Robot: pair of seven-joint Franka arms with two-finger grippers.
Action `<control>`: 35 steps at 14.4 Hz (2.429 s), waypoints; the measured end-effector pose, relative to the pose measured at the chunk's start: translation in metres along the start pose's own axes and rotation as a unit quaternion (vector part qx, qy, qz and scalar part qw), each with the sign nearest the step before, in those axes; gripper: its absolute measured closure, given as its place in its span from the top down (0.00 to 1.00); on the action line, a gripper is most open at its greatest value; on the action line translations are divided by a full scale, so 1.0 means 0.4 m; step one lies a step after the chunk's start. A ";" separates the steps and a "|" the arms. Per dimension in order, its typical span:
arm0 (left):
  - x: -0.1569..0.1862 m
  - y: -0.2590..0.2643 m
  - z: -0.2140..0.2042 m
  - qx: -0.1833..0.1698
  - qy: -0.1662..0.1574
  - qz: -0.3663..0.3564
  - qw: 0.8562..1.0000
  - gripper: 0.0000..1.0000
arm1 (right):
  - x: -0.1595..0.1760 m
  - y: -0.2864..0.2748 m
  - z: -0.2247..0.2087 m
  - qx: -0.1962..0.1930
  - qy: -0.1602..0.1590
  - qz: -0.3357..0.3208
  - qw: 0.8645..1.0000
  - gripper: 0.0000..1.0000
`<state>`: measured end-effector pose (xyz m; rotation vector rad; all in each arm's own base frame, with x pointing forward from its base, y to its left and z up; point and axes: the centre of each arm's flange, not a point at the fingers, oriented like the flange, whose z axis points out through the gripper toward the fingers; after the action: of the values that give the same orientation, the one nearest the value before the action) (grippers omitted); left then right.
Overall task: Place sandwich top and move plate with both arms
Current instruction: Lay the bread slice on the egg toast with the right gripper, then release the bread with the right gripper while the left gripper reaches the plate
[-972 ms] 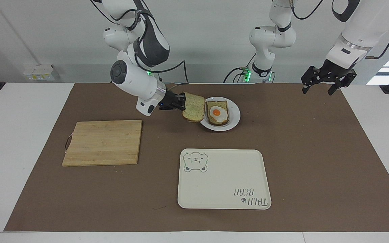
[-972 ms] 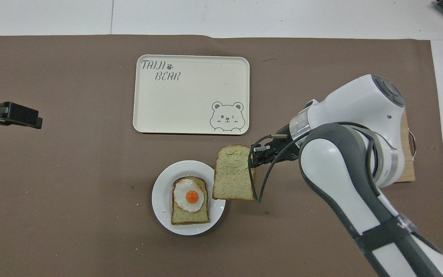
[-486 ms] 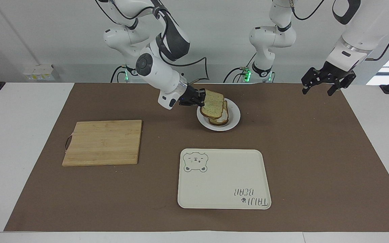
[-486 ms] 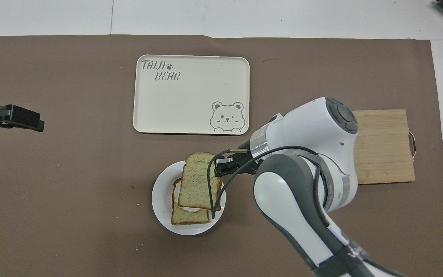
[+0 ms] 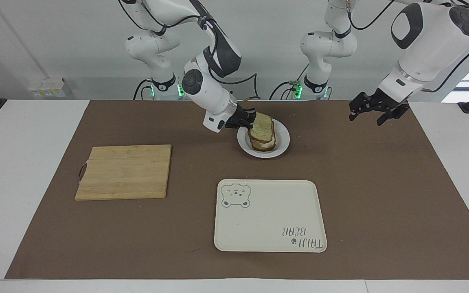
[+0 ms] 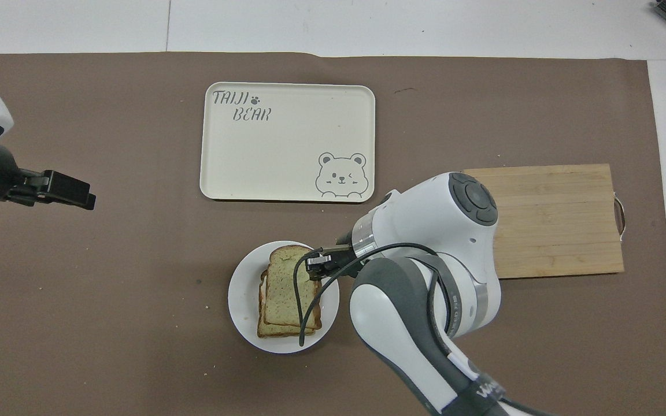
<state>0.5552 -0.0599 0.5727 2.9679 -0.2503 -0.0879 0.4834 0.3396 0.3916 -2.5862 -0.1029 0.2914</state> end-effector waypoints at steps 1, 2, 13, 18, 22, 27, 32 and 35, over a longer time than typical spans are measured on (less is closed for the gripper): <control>0.001 0.002 0.014 -0.004 -0.001 0.006 1.000 1.00 | -0.005 -0.002 0.028 -0.004 0.003 -0.002 1.000 0.07; 0.003 0.007 0.028 -0.012 -0.002 0.011 1.000 1.00 | -0.010 -0.009 0.064 -0.009 0.007 -0.005 1.000 0.07; 0.009 0.049 0.224 -0.125 0.003 0.058 0.990 1.00 | -0.015 0.000 0.201 -0.032 0.010 -0.035 0.999 0.07; -0.012 0.039 0.353 -0.198 -0.005 0.096 0.976 1.00 | 0.001 0.015 0.188 -0.032 0.019 -0.032 0.999 0.20; -0.056 0.034 0.472 -0.253 -0.025 0.075 0.964 1.00 | 0.042 0.027 0.132 -0.028 0.042 -0.029 0.998 0.63; -0.130 0.039 0.598 -0.320 -0.056 0.017 0.946 1.00 | 0.100 0.084 -0.022 -0.113 0.095 -0.081 0.986 1.00; -0.192 0.037 0.681 -0.345 -0.074 -0.024 0.936 1.00 | 0.121 0.178 -0.200 -0.184 0.130 -0.097 0.969 1.00; -0.215 0.035 0.711 -0.348 -0.077 -0.034 0.934 1.00 | 0.118 0.222 -0.294 -0.231 0.135 -0.104 0.958 1.00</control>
<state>0.4479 -0.1029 0.2986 2.2606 -0.1017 -0.3404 0.5574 0.2107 0.4354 -3.0132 -0.3800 -0.1904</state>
